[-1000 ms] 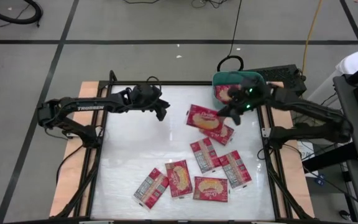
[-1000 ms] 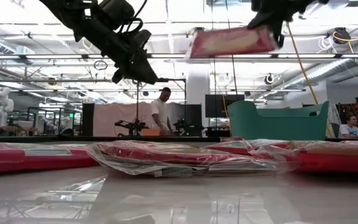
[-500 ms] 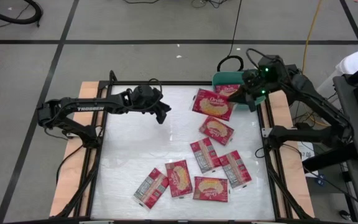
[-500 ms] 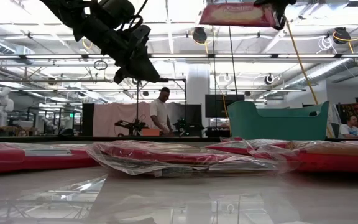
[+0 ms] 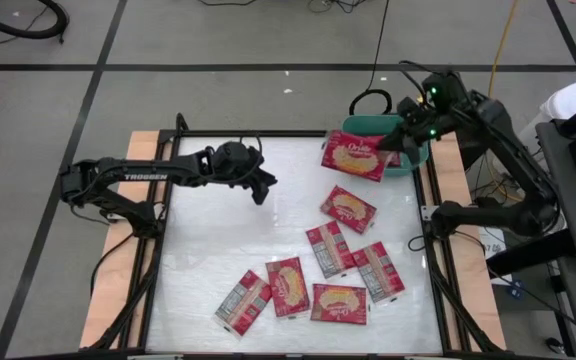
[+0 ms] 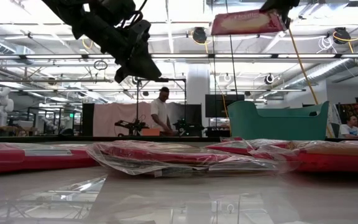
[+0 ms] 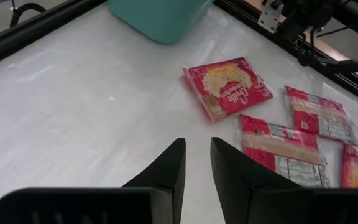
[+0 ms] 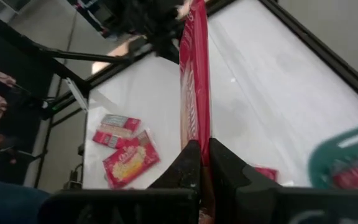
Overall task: Sort popcorn bags into baskets
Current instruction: Put the red popcorn bag into the green bin
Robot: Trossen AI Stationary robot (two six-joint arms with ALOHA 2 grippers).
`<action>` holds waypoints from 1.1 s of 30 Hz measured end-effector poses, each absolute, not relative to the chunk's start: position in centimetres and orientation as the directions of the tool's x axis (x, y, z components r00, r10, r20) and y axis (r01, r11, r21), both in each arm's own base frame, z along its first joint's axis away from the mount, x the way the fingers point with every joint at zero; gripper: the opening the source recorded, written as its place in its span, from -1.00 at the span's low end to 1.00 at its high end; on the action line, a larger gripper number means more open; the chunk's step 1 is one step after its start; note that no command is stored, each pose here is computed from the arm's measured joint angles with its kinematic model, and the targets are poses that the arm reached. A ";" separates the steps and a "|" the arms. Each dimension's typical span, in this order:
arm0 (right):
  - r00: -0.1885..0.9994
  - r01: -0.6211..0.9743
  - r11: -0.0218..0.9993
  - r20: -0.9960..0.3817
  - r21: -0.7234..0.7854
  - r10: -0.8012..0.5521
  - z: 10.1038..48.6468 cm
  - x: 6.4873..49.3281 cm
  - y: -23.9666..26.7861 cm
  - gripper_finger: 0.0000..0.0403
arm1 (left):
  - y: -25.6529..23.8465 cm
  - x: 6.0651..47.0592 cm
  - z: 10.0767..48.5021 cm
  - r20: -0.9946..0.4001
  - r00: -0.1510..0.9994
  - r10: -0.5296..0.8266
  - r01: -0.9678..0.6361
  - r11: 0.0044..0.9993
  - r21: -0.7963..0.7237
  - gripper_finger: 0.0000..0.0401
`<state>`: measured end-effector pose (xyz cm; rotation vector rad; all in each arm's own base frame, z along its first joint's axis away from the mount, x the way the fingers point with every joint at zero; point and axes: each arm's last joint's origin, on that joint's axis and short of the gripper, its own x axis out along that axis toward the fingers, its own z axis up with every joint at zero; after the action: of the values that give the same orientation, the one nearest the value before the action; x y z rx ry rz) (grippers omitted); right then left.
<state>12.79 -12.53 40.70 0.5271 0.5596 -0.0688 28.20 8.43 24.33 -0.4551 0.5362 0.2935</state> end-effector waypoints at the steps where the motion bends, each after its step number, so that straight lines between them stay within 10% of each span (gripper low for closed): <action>1: 0.841 0.213 0.864 -0.535 0.456 0.076 40.7 12.7 -12.9 -0.99 | 8.4 28.2 24.3 -0.550 0.822 0.148 -0.380 0.861 -0.337 -0.61; 21: 0.404 0.569 0.800 -0.912 0.189 -0.073 38.6 11.0 -20.5 -0.98 | 7.3 28.5 24.3 -0.551 0.824 0.133 -0.371 0.861 -0.347 -0.61; 33: 0.374 0.571 0.791 -0.927 0.220 -0.012 34.8 12.4 -25.6 -0.98 | 7.3 28.5 24.3 -0.551 0.822 0.145 -0.381 0.860 -0.340 -0.61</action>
<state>12.37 -25.64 34.81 0.5712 1.1377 -0.4005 28.52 7.30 24.30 -0.4583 0.5389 0.2905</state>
